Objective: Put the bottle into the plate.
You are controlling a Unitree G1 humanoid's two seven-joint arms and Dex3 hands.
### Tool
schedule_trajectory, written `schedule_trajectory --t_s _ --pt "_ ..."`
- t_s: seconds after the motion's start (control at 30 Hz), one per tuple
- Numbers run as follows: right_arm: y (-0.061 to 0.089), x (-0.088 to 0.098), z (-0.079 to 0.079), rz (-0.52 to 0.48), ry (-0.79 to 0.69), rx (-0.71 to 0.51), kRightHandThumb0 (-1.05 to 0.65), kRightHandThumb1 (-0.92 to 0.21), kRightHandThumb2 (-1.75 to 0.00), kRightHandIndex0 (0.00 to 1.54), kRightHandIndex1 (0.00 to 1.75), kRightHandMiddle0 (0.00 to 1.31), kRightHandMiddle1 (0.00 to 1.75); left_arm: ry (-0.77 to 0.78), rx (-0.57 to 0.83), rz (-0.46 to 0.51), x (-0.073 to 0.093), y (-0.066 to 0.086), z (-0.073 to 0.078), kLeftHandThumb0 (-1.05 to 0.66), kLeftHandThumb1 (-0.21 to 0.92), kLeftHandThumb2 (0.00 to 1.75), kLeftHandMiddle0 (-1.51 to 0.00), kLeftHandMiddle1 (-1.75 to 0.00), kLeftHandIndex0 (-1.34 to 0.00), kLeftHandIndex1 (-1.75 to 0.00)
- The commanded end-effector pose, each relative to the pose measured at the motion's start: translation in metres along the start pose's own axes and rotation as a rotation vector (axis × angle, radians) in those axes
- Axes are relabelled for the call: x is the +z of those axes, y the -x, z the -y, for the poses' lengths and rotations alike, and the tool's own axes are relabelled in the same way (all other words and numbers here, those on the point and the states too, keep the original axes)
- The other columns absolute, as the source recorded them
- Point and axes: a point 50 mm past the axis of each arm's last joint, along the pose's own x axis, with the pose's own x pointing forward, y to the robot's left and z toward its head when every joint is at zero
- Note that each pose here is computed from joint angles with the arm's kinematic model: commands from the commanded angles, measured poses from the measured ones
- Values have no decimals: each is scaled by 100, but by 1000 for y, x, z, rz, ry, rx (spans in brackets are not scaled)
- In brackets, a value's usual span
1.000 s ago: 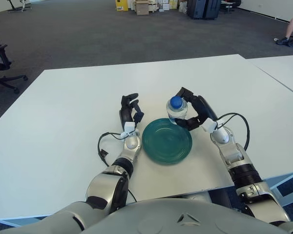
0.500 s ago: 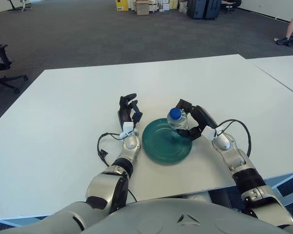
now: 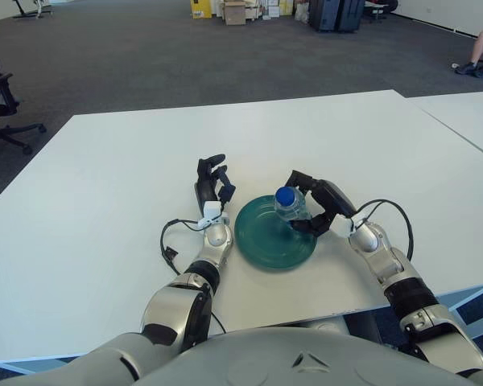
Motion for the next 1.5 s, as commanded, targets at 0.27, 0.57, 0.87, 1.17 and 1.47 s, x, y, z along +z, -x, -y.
schedule_trajectory --t_s 0.27,0.57,0.87,1.17,1.47 --pt "1 -1 -6 66 48 101 -11 -31 -124 121 175 99 175 -41 -5 -26 -9 9 -5 -67 92 92 -57 -71 -47 -122" --pt "2 -3 -8 71 48 125 -10 -31 -125 120 175 99 175 -24 -17 -34 -9 10 -4 -69 92 90 -57 -71 -46 -121" --pt "3 -2 -10 88 36 154 -9 -33 -124 122 175 98 175 -16 -20 -42 -10 10 -4 -68 92 88 -57 -70 -46 -120" --pt "4 -2 -11 101 23 196 -9 -35 -123 122 175 97 175 -19 -26 -38 -10 11 -3 -67 92 89 -57 -70 -44 -118" --pt "3 2 -8 138 68 237 -13 -41 -114 115 175 88 175 -24 -33 -33 -9 11 -1 -67 92 91 -55 -68 -43 -118"
